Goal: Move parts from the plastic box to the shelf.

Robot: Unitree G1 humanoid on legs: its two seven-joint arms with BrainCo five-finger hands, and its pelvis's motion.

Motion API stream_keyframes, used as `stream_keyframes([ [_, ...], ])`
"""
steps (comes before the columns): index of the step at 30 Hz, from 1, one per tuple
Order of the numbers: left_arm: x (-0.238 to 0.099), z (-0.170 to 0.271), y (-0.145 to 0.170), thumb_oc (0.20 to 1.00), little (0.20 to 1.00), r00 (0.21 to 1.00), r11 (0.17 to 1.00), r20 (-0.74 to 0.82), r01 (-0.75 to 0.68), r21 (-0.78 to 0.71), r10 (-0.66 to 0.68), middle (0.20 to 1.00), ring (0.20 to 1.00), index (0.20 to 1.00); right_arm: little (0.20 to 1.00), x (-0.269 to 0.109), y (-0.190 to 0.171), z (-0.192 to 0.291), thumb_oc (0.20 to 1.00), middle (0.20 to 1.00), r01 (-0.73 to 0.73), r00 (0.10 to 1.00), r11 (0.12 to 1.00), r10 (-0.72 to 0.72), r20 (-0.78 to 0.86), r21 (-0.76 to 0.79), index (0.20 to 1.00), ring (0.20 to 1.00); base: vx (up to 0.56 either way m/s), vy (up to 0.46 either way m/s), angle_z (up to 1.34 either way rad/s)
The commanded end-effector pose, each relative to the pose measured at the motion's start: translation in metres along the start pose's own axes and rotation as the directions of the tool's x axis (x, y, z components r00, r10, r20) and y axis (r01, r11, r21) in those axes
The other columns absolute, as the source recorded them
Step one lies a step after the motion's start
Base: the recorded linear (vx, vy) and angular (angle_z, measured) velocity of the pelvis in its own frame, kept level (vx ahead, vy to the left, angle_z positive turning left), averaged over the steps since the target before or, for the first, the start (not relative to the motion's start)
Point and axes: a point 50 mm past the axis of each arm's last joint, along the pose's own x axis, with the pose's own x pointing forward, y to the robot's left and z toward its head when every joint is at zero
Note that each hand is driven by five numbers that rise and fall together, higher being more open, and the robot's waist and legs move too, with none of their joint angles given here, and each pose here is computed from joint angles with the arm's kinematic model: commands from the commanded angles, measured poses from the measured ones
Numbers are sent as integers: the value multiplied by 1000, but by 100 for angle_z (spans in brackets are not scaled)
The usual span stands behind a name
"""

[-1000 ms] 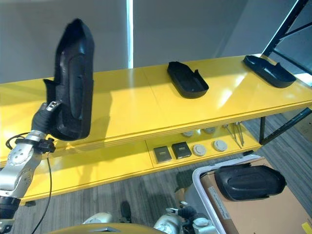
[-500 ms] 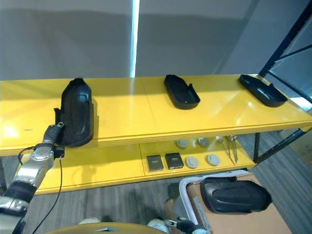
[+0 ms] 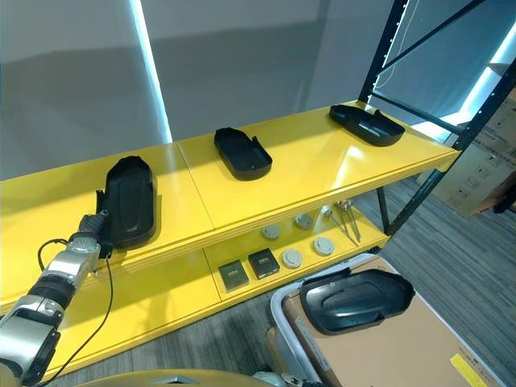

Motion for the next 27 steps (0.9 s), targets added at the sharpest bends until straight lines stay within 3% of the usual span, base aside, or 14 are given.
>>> stream_keyframes([
  [1,10,50,34,200,200,987,991,95,-129,-25,131,200,200,200,1000,2,21,-9,1000,1000,-88,996,996,87,-28,-27,1000,1000,39,11,-7],
  [10,15,49,49,200,200,979,980,48,-197,-21,197,200,200,200,1000,1,18,-8,1000,1000,-76,997,996,76,9,-36,1000,1000,18,14,-3],
  [19,14,43,41,200,200,980,980,33,-198,8,198,200,200,200,1000,1,19,-6,1000,1000,-81,996,996,82,24,-27,1000,1000,-1,-3,-4],
  [20,14,42,40,445,445,979,980,29,-200,7,199,445,445,445,1000,1,20,-6,1000,1000,-83,996,996,84,23,-29,1000,1000,14,-7,-6],
  [21,14,42,40,834,834,980,980,28,-200,7,199,834,834,834,1000,1,20,-6,1000,1000,-83,996,996,84,22,-29,1000,1000,0,0,0],
  [22,14,40,39,1000,1000,981,981,14,-195,8,195,1000,1000,1000,1000,1,21,-8,1000,1000,-86,996,996,86,18,-25,1000,1000,0,0,0],
  [27,14,36,38,1000,1000,979,979,-4,-203,7,203,1000,1000,1000,1000,1,22,-9,1000,1000,-91,996,995,91,11,-30,1000,1000,-31,-18,-2],
])
